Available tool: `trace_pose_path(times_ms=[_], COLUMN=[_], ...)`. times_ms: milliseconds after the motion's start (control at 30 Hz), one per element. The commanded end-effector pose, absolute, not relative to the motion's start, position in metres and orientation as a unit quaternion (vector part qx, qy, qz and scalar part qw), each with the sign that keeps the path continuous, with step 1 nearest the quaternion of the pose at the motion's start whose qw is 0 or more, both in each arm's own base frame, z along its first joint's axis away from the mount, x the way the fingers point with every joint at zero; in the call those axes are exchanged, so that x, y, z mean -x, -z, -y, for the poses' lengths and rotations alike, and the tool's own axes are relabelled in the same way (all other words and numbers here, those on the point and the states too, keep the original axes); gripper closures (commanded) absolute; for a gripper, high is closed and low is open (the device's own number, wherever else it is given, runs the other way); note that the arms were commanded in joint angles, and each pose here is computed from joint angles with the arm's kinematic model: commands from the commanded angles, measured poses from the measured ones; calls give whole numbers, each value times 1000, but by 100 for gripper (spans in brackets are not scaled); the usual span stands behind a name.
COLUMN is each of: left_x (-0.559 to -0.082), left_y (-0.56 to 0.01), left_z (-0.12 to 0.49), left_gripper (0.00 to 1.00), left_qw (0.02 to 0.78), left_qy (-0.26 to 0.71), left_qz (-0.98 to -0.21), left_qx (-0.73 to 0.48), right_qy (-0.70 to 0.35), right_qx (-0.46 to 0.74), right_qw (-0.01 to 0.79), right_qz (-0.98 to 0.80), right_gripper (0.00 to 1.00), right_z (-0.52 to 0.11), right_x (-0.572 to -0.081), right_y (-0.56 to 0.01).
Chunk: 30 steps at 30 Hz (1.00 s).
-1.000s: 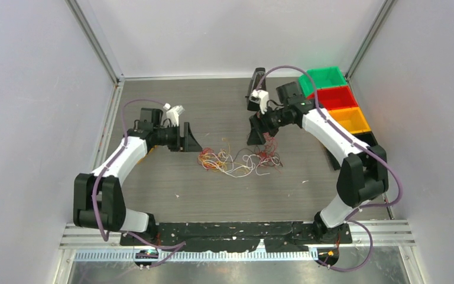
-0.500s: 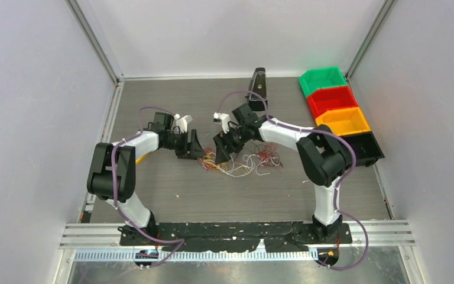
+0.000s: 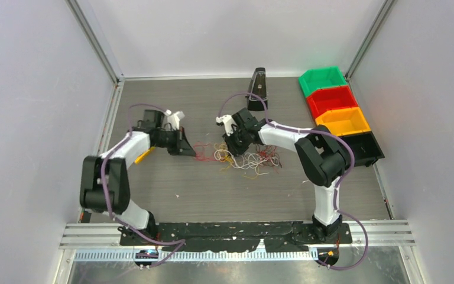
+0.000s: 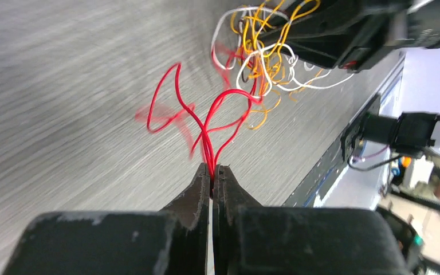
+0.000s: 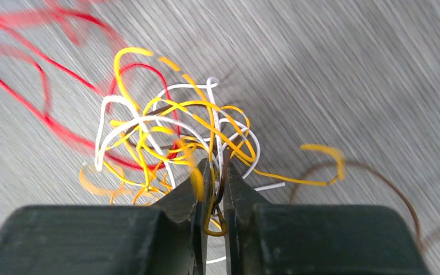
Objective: Untangle the cables
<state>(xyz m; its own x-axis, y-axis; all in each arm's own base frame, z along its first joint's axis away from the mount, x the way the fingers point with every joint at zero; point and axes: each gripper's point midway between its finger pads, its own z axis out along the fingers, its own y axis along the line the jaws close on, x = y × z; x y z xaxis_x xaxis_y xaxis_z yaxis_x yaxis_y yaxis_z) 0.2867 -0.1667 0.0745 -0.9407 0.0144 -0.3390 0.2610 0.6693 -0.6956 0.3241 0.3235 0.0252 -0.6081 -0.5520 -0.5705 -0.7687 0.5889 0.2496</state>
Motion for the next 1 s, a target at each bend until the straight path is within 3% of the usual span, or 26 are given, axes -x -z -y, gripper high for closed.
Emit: trace_pose_path(times_ms=[0,233,333,500,567,633,700,967], left_x=[-299,-313,-311,-304,-311,-316,-314,-295], left_y=[-159,-225,-247,-231,-210,-210,-223,-226], left_z=[127,62,64,99,105,116,144,252], left_gripper=[100,100,100,99,48,24,19,18], left_qw=[284,395,428,399,384,383,391,354], left_qy=[384,329,323,344,315,337,381,487], left_qz=[-872,-854,-834,-828,-847,-841,-809,-743], left_qx=[-101,-81,-129,-193,-190,-180,-217,-291], right_qy=[-156,-187,-213,-318,-353,-376,-396,-460], right_qx=[380,337,333,341,343,354,367,392], right_qw=[252,255,269,299,319,329,331,322], right_qz=[-876,-887,-878,-833,-810,-791,-774,-729], right_gripper=[85,84,93,95,94,93,93,94], right_z=[-263,-206,-203,-238,-254,-270,-284,-332], right_x=[-338,-337,-336,-331,-334,-335,-330,-310], right_y=[-54,-86,-103,-148,-169,-187,-199,-223])
